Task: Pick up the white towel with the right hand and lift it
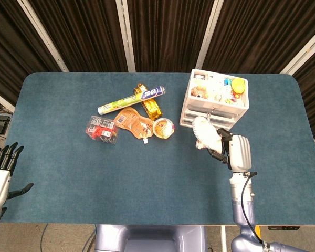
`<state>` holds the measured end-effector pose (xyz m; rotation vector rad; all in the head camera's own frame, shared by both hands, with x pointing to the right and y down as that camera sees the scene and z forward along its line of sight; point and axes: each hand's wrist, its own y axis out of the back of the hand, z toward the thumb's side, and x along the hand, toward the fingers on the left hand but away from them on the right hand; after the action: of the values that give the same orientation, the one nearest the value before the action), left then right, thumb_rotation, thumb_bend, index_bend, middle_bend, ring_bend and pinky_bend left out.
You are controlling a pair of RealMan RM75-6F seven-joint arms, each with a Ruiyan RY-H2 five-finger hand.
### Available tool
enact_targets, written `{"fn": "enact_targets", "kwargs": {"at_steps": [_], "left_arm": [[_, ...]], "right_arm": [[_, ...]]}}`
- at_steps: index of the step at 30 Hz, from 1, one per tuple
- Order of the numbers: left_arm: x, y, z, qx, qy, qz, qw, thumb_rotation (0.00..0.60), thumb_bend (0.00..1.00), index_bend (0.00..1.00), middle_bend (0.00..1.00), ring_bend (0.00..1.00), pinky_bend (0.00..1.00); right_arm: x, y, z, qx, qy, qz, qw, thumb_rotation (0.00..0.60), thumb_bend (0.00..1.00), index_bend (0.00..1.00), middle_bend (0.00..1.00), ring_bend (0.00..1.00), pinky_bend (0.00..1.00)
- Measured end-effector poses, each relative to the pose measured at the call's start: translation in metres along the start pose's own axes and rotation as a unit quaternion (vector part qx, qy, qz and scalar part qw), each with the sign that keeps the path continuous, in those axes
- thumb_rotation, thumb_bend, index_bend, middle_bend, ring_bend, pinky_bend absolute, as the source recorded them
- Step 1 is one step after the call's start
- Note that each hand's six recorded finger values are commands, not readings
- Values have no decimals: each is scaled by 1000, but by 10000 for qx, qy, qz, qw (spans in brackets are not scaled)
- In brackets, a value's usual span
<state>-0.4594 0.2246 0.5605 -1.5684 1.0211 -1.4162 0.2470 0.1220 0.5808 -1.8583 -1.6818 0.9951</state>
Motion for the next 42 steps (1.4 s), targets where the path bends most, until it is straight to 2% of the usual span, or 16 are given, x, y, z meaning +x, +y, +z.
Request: {"fn": "enact_targets", "kwargs": {"at_steps": [25,29,31,33,36,37,38,40,42], "left_arm": [[0,-1,0,24,28,-2,10000,600,0,0,0,0,0],[0,0,0,18,25,4,10000,600,0,0,0,0,0],[0,0,0,16,24,6,10000,600,0,0,0,0,0],[0,0,0,17,18,7,10000,600,0,0,0,0,0],[0,0,0,17,7,9,10000,600,0,0,0,0,0],[0,0,0,20,5,9,10000,600,0,0,0,0,0],[0,0,0,22,3,9,10000,600,0,0,0,0,0],[0,0,0,22,3,5,10000,600,0,0,0,0,0],[0,0,0,28,-5,6,10000,600,0,0,0,0,0]], "right_arm": [[-10,0,-18,67,-218,-28,9997,600,442,706,948,928,939],[-9,-3,-23,86,-297,12,9995,600,434,674,931,904,914],[-7,-5,-27,137,-348,60,9993,600,392,614,875,854,817],[-5,-8,-32,206,-407,150,9988,600,297,502,758,682,636],[-1,-15,-39,353,-525,382,9973,600,134,247,451,412,375],[1,-17,-41,411,-558,478,9964,600,107,197,378,332,333],[3,-19,-44,480,-594,583,9954,600,68,126,261,201,265],[8,-23,-49,675,-674,820,9921,600,32,52,138,67,195],[13,-26,-55,911,-741,1018,9878,600,9,7,55,6,138]]}}
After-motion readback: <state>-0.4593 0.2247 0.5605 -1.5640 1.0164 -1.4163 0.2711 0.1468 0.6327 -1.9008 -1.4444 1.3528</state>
